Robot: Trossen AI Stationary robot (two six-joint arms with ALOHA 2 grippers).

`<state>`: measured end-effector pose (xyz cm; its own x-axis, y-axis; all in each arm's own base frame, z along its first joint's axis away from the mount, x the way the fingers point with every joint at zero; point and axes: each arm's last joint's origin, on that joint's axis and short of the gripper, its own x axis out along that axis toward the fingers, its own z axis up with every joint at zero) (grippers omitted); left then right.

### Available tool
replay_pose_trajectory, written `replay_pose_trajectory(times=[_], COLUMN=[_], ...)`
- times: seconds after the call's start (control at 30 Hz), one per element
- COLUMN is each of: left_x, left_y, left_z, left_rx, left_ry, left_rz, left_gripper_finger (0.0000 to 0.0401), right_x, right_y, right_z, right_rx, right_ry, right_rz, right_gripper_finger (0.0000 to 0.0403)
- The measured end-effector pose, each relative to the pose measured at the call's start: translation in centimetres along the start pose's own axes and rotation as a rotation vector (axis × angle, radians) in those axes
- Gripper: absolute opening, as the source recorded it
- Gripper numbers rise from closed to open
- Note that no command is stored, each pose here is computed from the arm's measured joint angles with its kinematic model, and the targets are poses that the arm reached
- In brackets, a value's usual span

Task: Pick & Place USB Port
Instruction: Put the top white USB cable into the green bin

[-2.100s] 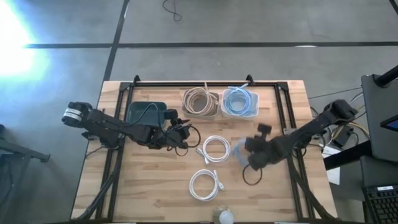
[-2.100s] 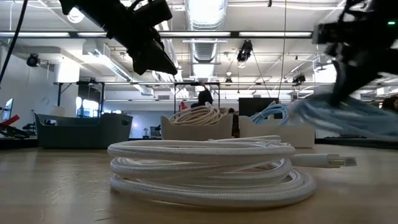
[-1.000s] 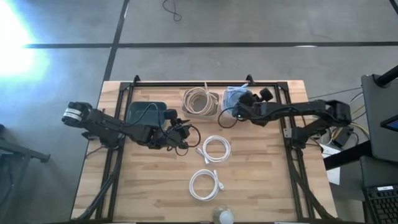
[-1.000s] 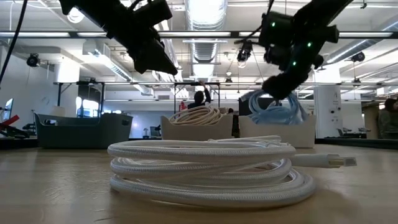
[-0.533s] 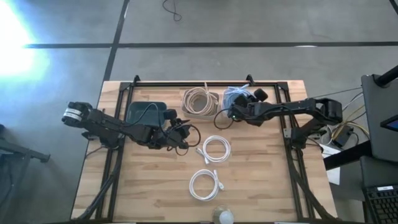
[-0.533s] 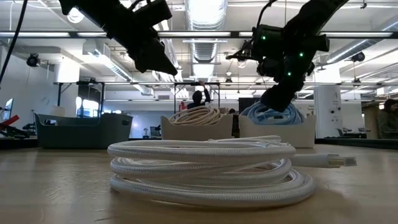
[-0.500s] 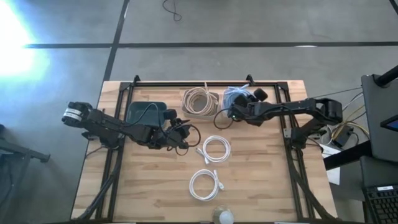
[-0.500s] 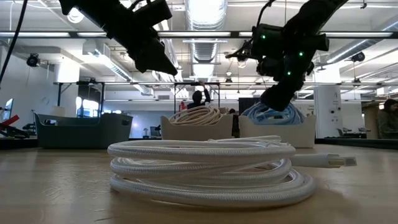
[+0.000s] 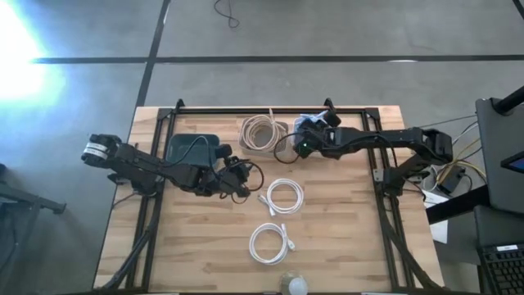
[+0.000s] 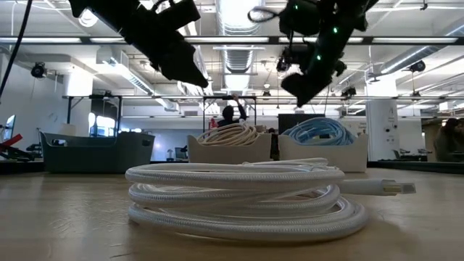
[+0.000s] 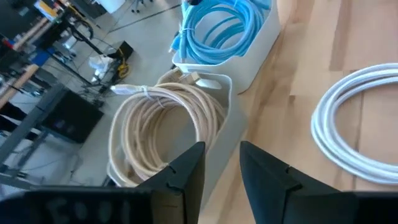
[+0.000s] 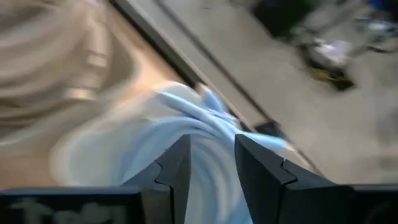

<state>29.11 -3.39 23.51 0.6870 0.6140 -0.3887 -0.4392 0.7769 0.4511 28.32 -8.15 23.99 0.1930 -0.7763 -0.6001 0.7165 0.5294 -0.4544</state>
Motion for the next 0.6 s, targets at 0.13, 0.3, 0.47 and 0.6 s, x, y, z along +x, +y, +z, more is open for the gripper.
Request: replay_pose_trajectory(times=[0.13,0.3,0.47,0.6], left_x=[0.0,-0.1,-0.3,0.0], left_y=[-0.2,-0.8,-1.3,-1.9], left_z=[0.0,0.0,0.1,-0.2], left_rx=[-0.033,-0.065,-0.080,-0.037], left_ry=[-0.002,-0.002,-0.001,0.005], left_rz=[-0.079,-0.266,-0.439,-0.507], left_gripper_finger=[0.0122,0.0122,0.0122,0.0122], right_x=[-1.5,-3.2,-4.6,-5.1], right_y=[0.5,1.2,1.6,2.2], right_z=[1.6,2.8,2.8,1.3], right_rx=[-0.028,-0.089,-0.141,-0.245], right_ry=[-0.025,-0.070,-0.060,0.012], right_rz=[0.159,0.274,0.374,0.653], right_gripper_finger=[0.0127,0.0126,0.0120,0.0119])
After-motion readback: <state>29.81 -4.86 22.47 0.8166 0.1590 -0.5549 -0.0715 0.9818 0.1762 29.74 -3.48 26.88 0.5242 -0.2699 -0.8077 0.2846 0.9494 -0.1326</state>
